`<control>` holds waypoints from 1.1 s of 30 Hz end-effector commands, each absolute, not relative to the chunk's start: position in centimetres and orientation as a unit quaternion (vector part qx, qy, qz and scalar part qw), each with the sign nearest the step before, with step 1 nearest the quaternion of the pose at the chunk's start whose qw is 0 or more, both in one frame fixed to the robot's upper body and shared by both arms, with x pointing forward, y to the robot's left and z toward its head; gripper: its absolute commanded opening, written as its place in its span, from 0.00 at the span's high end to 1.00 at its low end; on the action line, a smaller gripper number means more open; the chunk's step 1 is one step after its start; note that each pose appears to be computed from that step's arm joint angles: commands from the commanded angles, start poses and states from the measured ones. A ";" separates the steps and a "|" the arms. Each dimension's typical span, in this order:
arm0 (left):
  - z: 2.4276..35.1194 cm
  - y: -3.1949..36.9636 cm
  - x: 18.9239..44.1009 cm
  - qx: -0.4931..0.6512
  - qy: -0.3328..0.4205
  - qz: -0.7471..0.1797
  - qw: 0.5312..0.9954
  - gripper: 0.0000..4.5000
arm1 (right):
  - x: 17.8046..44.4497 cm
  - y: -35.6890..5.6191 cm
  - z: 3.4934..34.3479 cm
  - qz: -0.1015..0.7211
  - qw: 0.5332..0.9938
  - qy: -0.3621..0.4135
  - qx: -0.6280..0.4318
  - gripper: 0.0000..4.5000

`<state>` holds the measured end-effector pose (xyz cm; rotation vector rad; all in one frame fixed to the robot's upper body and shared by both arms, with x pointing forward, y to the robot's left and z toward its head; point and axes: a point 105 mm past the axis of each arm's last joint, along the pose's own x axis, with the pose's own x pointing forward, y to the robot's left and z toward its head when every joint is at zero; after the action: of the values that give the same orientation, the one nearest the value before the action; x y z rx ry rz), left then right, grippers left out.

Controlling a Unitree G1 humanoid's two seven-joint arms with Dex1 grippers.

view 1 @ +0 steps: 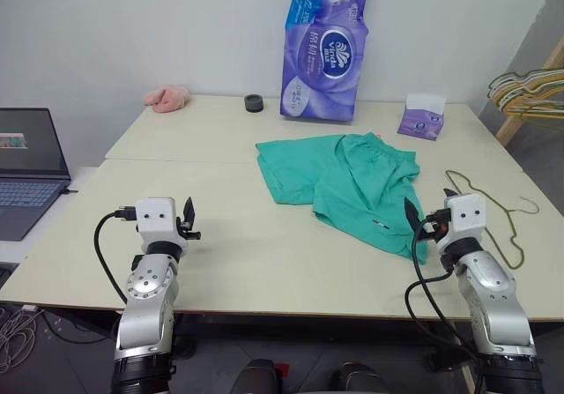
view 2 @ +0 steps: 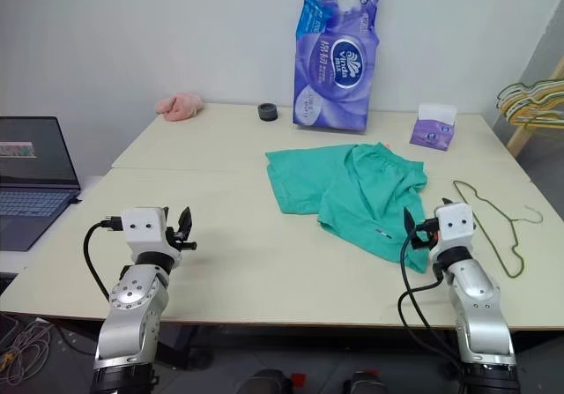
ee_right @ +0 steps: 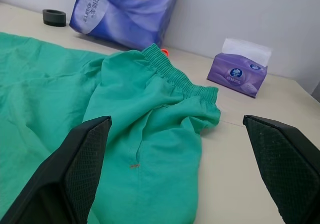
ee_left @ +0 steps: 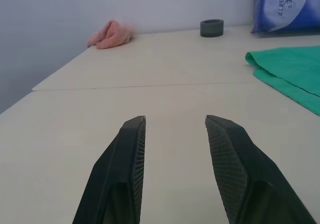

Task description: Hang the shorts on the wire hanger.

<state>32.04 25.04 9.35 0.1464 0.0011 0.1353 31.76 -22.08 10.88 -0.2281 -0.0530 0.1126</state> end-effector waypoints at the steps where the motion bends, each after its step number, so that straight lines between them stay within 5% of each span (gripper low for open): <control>1: 11.1 24.2 32.3 0.093 -0.030 0.049 0.994 0.55 | 31.7 -21.6 12.8 0.061 0.990 -0.061 -0.112 0.00; 7: 11.4 22.0 32.2 0.097 -0.045 -0.030 0.994 0.52 | 31.3 -20.6 12.6 0.088 0.988 -0.055 -0.116 0.00; 15: 9.9 12.4 31.8 0.121 0.006 -0.309 0.943 0.01 | 26.6 -17.5 11.5 0.275 0.954 0.007 -0.122 0.00; 22: 7.9 4.4 30.1 0.151 0.063 -0.519 0.839 0.00 | 19.5 -16.5 10.6 0.441 0.878 0.129 -0.130 0.00; 33: 5.6 -2.5 32.5 0.207 0.091 -0.571 0.790 0.00 | 18.9 -16.4 10.5 0.417 0.891 0.126 -0.125 0.00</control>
<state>31.85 -1.96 5.32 0.3994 0.2217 -1.2345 18.86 -16.64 9.72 -0.2395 0.3056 0.8704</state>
